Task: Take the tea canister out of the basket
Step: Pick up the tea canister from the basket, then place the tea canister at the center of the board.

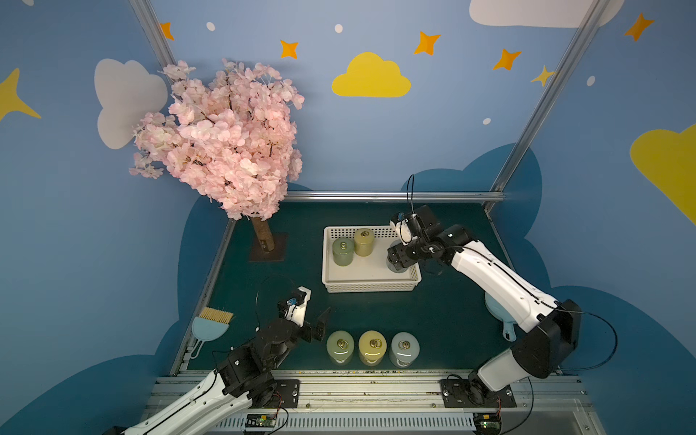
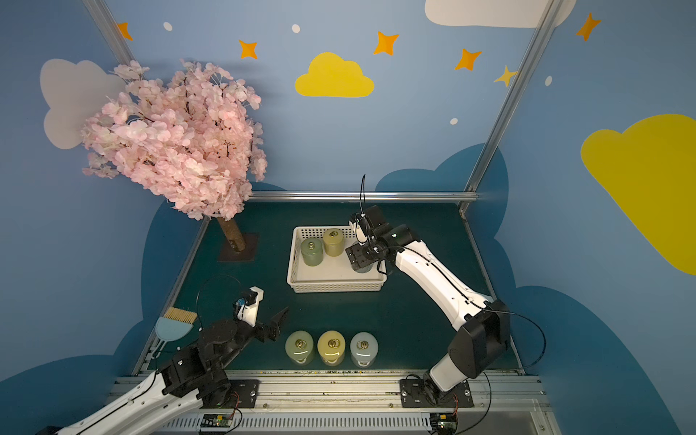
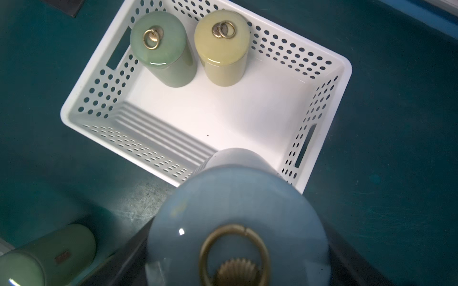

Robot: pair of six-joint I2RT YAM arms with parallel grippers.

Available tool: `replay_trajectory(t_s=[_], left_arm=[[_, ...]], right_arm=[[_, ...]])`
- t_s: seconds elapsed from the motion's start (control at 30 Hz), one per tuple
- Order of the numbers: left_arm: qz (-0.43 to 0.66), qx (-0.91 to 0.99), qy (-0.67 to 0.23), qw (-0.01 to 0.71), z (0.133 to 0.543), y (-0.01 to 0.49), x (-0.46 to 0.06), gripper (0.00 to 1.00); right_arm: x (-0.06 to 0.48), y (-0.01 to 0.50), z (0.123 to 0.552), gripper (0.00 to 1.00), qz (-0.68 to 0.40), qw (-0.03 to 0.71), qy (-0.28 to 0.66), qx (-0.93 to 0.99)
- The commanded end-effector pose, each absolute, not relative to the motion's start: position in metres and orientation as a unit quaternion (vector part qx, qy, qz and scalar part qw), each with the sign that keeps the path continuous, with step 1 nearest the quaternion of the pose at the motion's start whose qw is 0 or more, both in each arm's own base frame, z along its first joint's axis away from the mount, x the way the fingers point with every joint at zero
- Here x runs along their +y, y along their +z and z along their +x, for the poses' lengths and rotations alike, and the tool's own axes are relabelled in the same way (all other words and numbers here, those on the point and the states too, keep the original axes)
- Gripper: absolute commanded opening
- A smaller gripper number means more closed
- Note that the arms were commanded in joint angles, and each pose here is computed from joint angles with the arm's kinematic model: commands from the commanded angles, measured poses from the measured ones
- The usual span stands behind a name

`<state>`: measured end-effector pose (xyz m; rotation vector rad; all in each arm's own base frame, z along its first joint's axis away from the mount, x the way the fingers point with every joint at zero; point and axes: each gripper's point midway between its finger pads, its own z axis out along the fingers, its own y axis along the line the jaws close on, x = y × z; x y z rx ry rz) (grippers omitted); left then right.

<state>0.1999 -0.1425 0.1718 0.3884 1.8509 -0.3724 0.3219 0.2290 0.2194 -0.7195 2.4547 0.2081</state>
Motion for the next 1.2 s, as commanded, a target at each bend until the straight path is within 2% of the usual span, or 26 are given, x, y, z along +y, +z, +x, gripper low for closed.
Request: replay_trajectory(t_s=[0.0,0.3,0.63,1.17], left_arm=[[0.169,0.786,-0.157,0.573,0.200,0.171,-0.142,1.00],[0.169,0.783,-0.160,0.576,0.199,0.171,-0.142,1.00],[0.169,0.783,-0.160,0.577,0.199,0.172,-0.141,1.00],[0.169,0.783,-0.158,0.577,0.199,0.171,-0.141,1.00]], right_arm=[[0.230,0.251,0.316,0.56,-0.252,0.343,0.102,0.899],[0.214,0.250,0.279,0.56,-0.219,0.373,0.139,0.891],[0.210,0.226,0.247,0.55,-0.217,0.342,0.144,0.903],[0.225,0.180,0.228,0.55,-0.211,0.296,0.141,0.921]])
